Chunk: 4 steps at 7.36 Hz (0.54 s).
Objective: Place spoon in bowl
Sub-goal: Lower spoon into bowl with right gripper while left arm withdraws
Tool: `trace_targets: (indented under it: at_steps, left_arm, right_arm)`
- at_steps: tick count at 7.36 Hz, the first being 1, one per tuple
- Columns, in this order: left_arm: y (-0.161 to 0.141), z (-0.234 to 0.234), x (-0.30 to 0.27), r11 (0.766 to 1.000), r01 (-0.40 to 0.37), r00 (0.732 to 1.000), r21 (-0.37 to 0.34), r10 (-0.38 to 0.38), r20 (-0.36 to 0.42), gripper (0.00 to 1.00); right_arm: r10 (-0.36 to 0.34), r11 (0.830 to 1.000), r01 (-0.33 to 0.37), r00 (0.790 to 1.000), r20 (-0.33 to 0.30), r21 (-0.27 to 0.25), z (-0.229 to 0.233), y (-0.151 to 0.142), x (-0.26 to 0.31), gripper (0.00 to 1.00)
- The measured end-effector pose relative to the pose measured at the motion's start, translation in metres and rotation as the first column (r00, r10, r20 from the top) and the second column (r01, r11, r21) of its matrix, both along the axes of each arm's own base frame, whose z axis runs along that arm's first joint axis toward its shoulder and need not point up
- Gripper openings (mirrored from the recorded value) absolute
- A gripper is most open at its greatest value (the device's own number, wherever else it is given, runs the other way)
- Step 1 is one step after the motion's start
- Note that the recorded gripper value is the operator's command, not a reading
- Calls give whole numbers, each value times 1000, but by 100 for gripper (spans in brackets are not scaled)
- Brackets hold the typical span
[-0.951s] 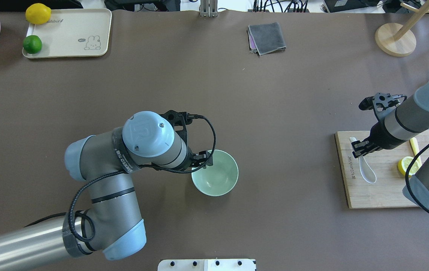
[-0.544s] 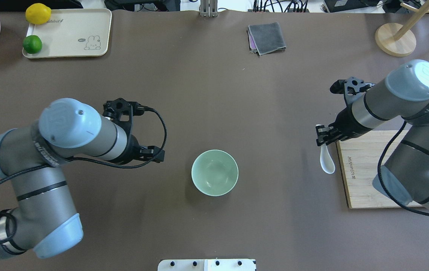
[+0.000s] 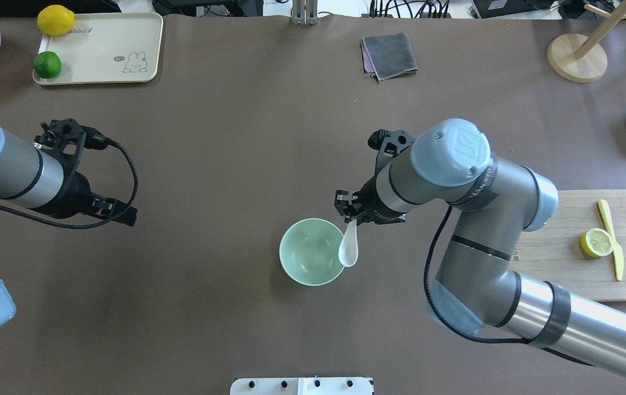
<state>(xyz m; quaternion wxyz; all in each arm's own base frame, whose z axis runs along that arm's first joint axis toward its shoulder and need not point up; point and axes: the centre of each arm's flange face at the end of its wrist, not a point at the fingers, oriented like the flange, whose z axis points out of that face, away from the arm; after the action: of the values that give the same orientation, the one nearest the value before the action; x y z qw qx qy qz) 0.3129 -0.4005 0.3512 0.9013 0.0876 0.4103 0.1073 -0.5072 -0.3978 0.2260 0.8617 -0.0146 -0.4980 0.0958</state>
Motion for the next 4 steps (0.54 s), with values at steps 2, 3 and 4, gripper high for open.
trace_targets:
  at_steps: [2, 3, 4]
  left_arm:
    - [-8, 19, -22, 1000, -16, 1000, 25, 16, 26, 97]
    - [-10, 22, -28, 1000, -18, 1000, 21, 18, 25, 97]
    - [-11, 22, -32, 1000, -22, 1000, 13, 21, 19, 97]
  right_arm:
    - [75, 996, -76, 997, -20, -39, -26, 20, -43, 21]
    - [90, 995, -91, 995, -33, -38, -25, 27, -55, 28]
    - [94, 995, -96, 995, -42, -36, -22, 31, -61, 84]
